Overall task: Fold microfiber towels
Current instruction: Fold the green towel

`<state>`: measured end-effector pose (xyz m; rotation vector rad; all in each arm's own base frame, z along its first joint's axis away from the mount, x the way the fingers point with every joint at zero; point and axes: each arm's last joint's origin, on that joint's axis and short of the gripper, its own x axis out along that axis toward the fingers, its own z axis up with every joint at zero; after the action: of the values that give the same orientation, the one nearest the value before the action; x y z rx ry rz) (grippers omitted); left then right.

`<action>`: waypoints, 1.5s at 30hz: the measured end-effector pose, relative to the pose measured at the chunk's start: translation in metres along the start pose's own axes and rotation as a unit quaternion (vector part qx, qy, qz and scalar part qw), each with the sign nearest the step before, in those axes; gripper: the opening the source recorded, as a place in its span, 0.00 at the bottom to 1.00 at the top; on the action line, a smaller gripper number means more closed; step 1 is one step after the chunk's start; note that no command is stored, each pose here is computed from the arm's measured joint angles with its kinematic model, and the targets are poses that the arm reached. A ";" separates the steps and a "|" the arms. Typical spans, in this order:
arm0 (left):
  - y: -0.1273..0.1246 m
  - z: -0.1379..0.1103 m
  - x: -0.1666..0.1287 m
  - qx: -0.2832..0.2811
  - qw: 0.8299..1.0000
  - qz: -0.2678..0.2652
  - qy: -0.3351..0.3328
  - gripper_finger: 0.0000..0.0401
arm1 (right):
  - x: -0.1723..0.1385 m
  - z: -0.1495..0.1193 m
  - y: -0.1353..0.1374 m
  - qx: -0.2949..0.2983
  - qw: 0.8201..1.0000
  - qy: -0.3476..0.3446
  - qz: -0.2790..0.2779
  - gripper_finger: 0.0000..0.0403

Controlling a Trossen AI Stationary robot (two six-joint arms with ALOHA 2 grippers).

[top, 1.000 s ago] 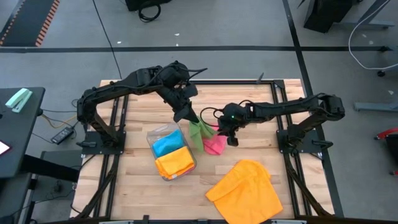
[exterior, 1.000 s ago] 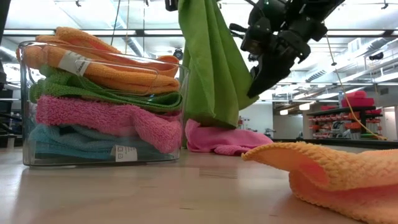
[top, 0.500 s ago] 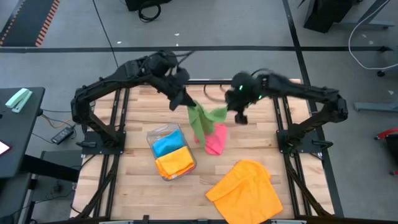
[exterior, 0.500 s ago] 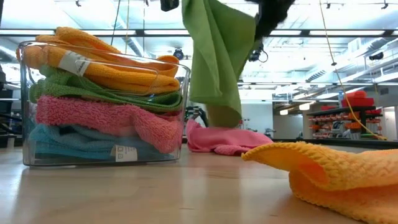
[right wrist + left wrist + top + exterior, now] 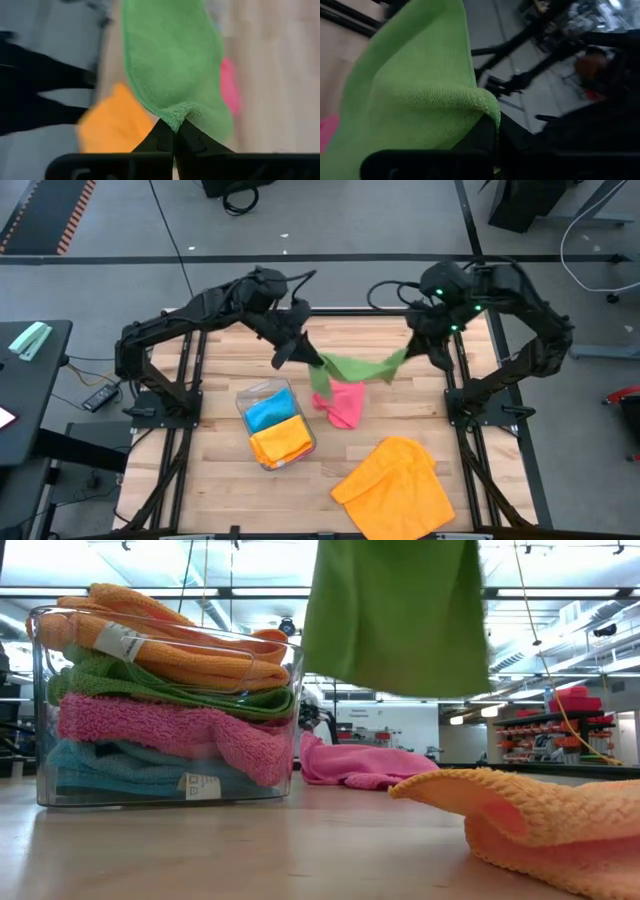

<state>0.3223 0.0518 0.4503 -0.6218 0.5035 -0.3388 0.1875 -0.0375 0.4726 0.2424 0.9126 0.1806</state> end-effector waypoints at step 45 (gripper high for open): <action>0.161 0.027 0.165 -0.050 0.951 0.067 -0.297 0.04 | -0.021 -0.027 -0.098 0.091 0.890 0.104 -0.435 0.01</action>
<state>0.4976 0.1141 0.3117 -0.7454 -0.0182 0.0121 0.1588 -0.1331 0.4452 -0.0334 1.1737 -0.7305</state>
